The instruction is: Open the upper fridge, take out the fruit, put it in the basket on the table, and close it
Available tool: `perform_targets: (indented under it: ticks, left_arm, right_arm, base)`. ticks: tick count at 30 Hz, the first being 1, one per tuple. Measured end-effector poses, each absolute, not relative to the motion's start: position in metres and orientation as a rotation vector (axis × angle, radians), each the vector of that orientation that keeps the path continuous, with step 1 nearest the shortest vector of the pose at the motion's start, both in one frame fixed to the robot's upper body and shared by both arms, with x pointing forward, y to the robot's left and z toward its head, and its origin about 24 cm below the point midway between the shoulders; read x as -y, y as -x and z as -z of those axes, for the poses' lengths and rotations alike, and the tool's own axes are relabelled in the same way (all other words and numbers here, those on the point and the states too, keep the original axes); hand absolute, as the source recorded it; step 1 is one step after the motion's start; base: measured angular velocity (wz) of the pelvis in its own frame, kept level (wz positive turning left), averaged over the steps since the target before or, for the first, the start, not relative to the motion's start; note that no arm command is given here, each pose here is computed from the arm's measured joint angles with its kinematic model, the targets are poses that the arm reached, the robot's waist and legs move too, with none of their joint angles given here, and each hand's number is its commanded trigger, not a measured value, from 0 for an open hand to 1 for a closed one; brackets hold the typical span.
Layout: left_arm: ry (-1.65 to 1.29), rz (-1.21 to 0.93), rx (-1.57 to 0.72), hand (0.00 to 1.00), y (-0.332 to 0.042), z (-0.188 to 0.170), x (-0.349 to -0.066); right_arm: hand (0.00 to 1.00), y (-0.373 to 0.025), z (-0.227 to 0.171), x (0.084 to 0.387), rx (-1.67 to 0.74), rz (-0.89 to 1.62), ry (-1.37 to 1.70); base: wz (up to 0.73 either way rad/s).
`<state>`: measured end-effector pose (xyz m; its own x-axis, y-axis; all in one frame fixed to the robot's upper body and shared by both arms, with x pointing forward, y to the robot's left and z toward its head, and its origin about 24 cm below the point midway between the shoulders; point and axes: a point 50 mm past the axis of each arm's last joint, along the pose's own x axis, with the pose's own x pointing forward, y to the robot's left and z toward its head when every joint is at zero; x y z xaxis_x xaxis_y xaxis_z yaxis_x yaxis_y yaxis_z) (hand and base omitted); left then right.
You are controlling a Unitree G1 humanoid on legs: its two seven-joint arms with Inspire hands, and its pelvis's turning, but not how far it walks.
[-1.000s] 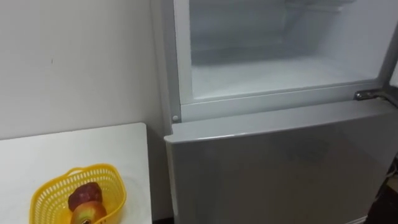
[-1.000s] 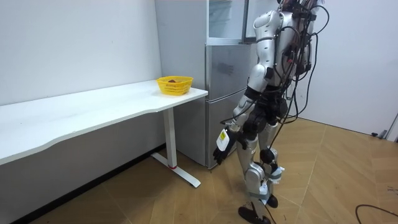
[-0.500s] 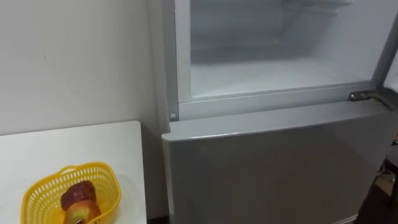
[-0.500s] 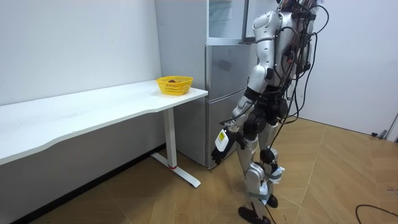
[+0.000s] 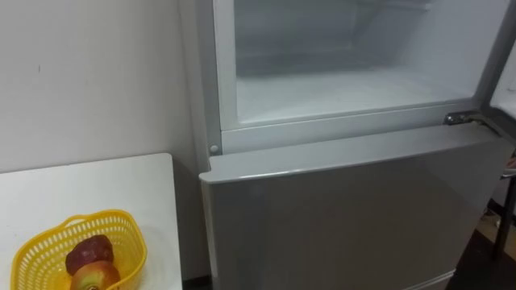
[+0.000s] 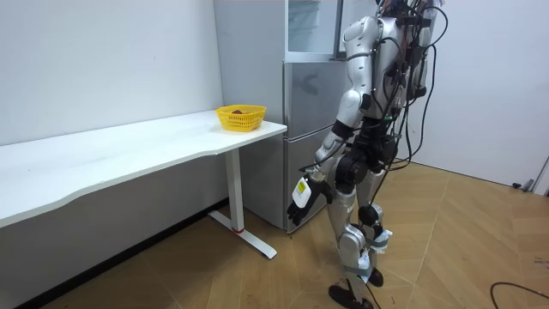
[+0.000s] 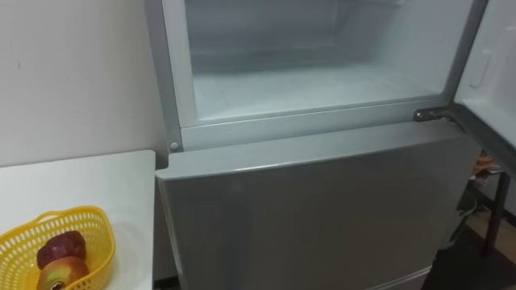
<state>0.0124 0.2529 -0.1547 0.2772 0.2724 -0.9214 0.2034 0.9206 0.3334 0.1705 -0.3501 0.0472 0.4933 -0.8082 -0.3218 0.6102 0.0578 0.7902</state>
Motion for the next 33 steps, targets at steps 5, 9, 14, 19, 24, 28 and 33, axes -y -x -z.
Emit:
perform_targets:
  ticks: [5,9,14,19,24,28,33]
  left_arm:
    - [-0.418,-0.073,-1.306,0.0,-0.009,0.154,-0.255]
    - [-0.42,-0.082,-1.297,0.0,-0.009,0.153,-0.257]
    - [-0.427,-0.083,-1.273,0.0,-0.013,0.151,-0.257]
    - [-0.426,-0.08,-1.268,0.0,-0.013,0.151,-0.257]
    - [-0.422,-0.081,-1.285,0.0,-0.008,0.152,-0.256]
    - [-0.422,-0.081,-1.292,0.0,-0.005,0.152,-0.256]
    - [-0.418,-0.086,-1.31,0.0,0.002,0.152,-0.257]
  right_arm:
    - [0.0,-0.175,-0.061,0.351,0.3,1.042,-1.068]
    - [0.0,-0.179,-0.076,0.349,0.357,0.972,-1.059]
    - [0.0,-0.181,-0.088,0.346,0.399,0.924,-1.055]
    - [0.0,-0.184,-0.097,0.344,0.428,0.887,-1.035]
    - [0.0,-0.185,-0.098,0.344,0.427,0.892,-1.044]
    - [0.0,-0.185,-0.098,0.344,0.422,0.901,-1.046]
    - [0.0,-0.185,-0.1,0.344,0.418,0.92,-1.052]
  base:
    - [-0.01]
    - [0.0]
    - [0.0]
    - [0.0]
    - [0.0]
    - [0.0]
    - [0.03]
